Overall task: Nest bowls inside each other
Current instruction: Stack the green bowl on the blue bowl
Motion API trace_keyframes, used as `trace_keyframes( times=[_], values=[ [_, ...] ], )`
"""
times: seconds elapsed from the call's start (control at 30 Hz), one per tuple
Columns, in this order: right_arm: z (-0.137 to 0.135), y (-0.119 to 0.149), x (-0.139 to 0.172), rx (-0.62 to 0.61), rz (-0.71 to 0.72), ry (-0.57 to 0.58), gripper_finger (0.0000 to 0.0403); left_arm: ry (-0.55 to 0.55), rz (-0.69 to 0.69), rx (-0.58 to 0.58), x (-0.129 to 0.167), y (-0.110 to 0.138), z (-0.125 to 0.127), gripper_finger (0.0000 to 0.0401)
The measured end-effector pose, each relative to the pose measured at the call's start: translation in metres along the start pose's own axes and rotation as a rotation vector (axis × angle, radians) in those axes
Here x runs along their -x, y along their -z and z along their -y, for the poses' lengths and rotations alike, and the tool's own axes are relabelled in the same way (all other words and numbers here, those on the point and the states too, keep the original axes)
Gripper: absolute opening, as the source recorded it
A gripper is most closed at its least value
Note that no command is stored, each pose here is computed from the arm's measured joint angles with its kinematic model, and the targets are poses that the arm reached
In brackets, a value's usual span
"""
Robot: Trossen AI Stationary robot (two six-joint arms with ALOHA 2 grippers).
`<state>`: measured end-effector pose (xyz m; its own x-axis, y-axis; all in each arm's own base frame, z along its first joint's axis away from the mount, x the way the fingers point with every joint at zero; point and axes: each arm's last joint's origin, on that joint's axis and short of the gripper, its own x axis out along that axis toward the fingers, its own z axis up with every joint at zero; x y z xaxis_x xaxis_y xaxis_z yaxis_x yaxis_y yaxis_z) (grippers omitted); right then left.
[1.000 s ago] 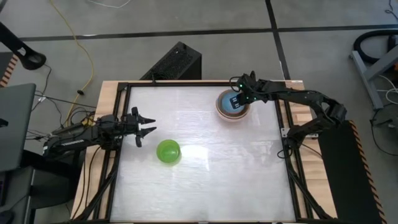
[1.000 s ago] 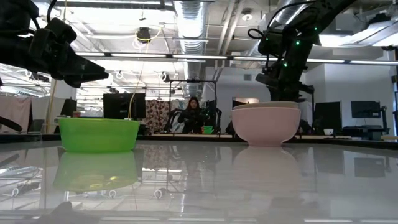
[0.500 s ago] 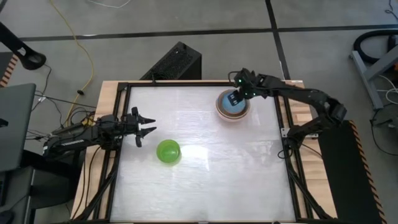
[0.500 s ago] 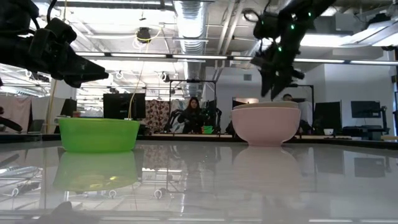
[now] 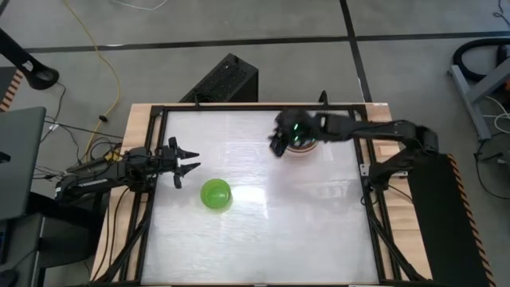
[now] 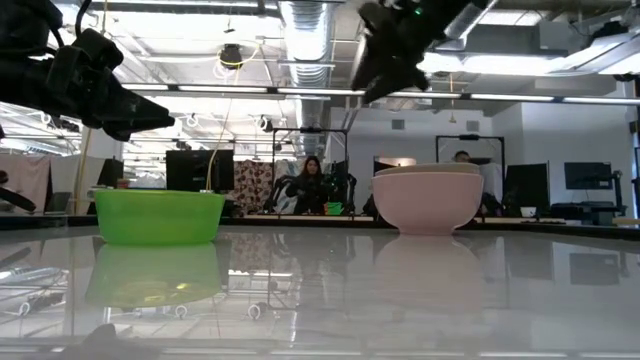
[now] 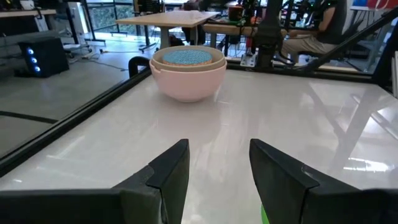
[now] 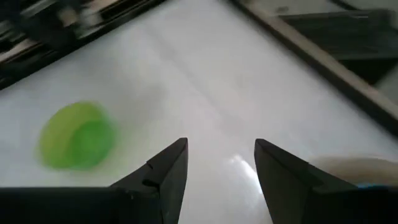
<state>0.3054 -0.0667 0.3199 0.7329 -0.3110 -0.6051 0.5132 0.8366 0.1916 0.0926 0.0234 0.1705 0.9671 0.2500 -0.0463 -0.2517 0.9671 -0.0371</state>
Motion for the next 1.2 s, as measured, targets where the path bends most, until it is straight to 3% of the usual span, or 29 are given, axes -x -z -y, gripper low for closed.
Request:
trace_keyframes(
  times=[0.3,0.53,0.87,1.2],
  values=[
    [-0.082,0.037,-0.055,0.092,0.026,-0.202,0.0217,0.0,-0.001,0.0,0.0,0.0,0.0,0.0158],
    [-0.12,0.045,-0.107,0.144,-0.003,-0.202,0.0219,-0.001,0.0,0.0,0.0,0.0,0.0,0.0158],
    [-0.144,0.04,-0.18,0.194,-0.183,-0.091,0.0219,-0.002,-0.001,0.0,0.0,0.0,0.0,0.0158],
    [-0.154,0.05,-0.213,0.229,-0.236,-0.072,0.0216,-0.003,-0.001,0.0,0.0,0.0,0.0,0.0158]
  ],
)
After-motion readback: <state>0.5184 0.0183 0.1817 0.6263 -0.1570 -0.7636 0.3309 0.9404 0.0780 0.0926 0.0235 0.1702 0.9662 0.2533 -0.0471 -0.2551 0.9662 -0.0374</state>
